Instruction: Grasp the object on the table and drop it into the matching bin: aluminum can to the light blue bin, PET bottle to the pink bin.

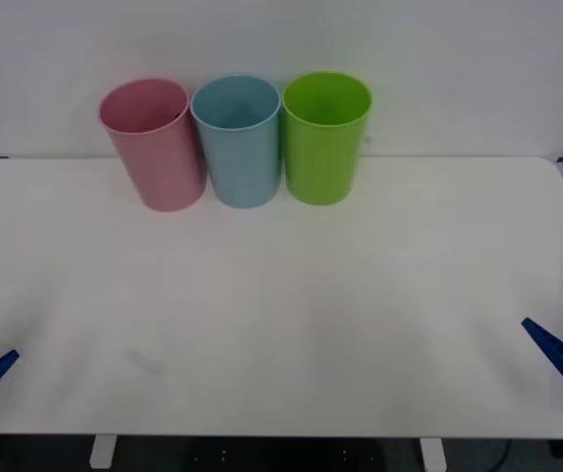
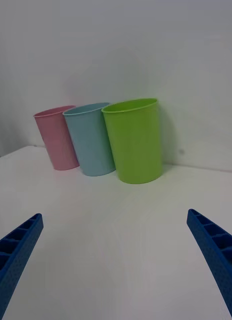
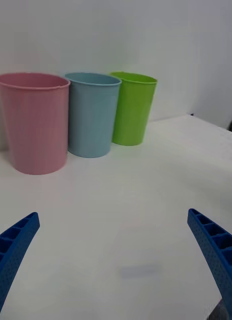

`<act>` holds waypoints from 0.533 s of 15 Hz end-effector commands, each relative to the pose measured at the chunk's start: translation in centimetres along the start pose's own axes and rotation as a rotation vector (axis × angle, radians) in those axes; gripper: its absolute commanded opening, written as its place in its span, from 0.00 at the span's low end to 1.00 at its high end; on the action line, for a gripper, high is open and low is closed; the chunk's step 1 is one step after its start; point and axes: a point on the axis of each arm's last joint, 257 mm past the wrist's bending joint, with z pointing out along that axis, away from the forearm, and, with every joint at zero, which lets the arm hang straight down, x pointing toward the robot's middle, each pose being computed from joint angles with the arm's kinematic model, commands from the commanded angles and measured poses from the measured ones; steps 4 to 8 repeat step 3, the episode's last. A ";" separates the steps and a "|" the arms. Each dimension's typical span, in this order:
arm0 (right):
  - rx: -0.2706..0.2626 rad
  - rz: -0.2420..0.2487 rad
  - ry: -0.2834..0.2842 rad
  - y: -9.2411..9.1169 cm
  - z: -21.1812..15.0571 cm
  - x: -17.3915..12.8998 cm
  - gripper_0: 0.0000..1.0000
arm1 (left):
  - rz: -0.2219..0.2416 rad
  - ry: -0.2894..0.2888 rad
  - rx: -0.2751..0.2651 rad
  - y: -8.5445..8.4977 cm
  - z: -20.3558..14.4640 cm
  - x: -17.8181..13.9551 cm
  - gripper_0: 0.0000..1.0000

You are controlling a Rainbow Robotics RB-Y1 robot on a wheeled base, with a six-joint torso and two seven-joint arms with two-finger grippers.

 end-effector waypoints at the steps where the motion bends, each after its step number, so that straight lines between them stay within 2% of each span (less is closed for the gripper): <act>1: 0.000 0.000 0.000 0.0 0.0 0.0 1.00 | -0.003 0.003 0.003 -0.1 0.1 0.1 1.00; 8: 0.000 0.000 0.000 0.0 0.0 0.0 1.00 | -0.003 0.003 0.003 -0.1 0.1 0.1 1.00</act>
